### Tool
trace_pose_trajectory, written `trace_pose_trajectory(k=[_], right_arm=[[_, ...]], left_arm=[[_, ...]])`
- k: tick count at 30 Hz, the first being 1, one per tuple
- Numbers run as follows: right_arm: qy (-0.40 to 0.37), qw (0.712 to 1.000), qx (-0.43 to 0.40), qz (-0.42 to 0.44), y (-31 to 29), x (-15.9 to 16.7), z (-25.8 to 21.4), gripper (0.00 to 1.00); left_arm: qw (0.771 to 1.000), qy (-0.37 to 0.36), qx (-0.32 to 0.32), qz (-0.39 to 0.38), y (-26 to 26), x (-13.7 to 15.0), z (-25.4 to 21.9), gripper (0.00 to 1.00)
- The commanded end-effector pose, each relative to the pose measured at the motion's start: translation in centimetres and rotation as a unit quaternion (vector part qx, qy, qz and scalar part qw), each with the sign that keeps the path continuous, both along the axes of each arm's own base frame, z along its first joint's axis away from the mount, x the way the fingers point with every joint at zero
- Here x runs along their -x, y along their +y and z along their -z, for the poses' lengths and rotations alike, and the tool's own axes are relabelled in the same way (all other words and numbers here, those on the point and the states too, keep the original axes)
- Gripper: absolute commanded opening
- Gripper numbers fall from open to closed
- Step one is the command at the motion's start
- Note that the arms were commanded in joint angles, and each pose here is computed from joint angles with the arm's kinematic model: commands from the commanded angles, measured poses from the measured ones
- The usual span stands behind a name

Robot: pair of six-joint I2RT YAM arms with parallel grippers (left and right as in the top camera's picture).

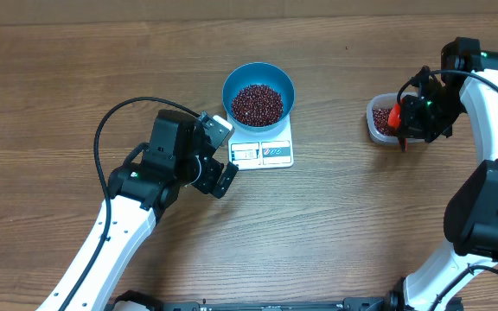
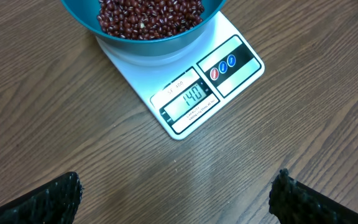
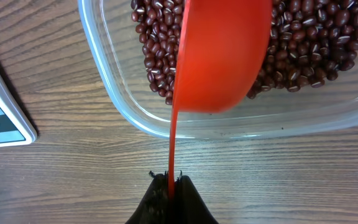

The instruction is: Scoop item into bowl and weigh 150g on scale

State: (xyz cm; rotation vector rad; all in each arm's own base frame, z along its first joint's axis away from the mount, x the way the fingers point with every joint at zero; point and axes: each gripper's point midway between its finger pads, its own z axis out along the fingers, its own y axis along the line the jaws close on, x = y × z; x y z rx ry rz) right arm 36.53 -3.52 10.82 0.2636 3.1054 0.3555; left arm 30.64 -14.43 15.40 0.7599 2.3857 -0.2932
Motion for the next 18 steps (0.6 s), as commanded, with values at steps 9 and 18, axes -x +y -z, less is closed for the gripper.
trace_pose_trajectory(k=[9, 18], right_arm=[[-0.015, 0.998, -0.008, 0.056, -0.04, -1.01, -0.86, 0.16], [-0.005, 0.994, -0.010, 0.112, -0.05, -1.17, -0.29, 0.21]], left_arm=[[1.000, 0.005, -0.001, -0.008, 0.22, -0.06, 0.31, 0.99], [1.000, 0.005, -0.001, -0.008, 0.22, -0.06, 0.31, 1.00]])
